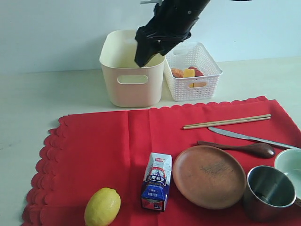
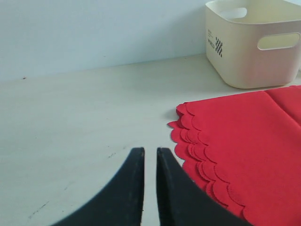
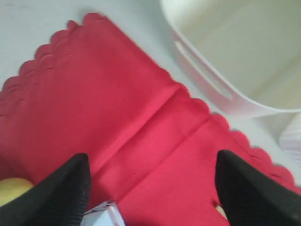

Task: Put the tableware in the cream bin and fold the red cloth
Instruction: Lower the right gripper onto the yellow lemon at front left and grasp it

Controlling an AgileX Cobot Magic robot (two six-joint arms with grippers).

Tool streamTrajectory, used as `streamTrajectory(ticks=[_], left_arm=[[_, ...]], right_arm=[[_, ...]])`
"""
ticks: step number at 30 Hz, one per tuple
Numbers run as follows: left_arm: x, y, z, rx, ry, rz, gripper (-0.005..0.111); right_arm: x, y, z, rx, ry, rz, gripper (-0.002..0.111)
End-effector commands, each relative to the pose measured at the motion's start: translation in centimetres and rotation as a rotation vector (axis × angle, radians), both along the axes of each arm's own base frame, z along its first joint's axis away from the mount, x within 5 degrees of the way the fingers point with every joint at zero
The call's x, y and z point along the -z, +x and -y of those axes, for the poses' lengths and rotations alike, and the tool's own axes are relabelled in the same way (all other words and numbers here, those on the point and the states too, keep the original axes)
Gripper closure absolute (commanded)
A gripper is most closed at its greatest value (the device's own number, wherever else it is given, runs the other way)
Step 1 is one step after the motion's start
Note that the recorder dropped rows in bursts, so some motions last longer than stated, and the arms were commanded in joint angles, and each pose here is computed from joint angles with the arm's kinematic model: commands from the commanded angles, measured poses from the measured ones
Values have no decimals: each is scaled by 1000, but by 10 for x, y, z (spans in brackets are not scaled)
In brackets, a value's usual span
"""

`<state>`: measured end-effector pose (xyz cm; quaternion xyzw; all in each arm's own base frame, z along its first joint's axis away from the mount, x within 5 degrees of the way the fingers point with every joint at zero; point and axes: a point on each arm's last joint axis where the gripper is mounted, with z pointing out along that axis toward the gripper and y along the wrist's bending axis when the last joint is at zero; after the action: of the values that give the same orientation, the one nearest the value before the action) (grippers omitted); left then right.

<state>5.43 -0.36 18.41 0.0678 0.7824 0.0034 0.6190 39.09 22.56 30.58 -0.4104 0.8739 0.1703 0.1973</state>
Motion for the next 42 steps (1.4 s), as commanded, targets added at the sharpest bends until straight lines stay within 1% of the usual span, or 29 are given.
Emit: streamTrajectory(ticks=[1,6,11,13,14,15,16,17,18,19,20,22,25,29,32,36,39,42], left_arm=[[-1,0,0,6,7,12,95],[-1,0,0,6,7,12,95],[-1,0,0,6,7,12,95],[-1,0,0,6,7,12,95],[-1,0,0,6,7,12,95],[-1,0,0,6,7,12,95],[-1,0,0,6,7,12,95],[-1,0,0,6,7,12,95],[-1,0,0,6,7,12,95],[-1,0,0,6,7,12,95],[-1,0,0,6,7,12,95],[-1,0,0,6,7,12,95],[-1,0,0,6,7,12,95],[-1,0,0,6,7,12,95],[-1,0,0,6,7,12,95],[-1,0,0,6,7,12,95],[-1,0,0,6,7,12,95],[-1,0,0,6,7,12,95]], right_arm=[[2,-26,-28,-187,1,9,38],[15,-55,-60,-370,-38,9,38],[26,-82,-87,-556,-94,45,38],[37,-96,-101,-684,-121,63,38],[47,-105,-108,-780,-137,73,38],[52,-110,-112,-834,-146,79,38],[61,-118,-119,-944,-169,102,38],[68,-123,-123,-1000,-182,108,38],[79,-132,-129,-1075,-214,108,38],[85,-137,-132,-1101,-243,105,38],[99,-146,-135,-1155,-325,100,38],[112,-158,-138,-1243,-417,111,38],[124,-170,-139,-1265,-438,73,38],[139,-171,-128,-1247,-512,20,38],[150,-176,-120,-1263,-536,-24,38],[164,-175,-123,-1259,-496,54,38],[166,-173,-127,-1262,-468,113,38],[165,-174,-133,-1241,-398,149,38]])
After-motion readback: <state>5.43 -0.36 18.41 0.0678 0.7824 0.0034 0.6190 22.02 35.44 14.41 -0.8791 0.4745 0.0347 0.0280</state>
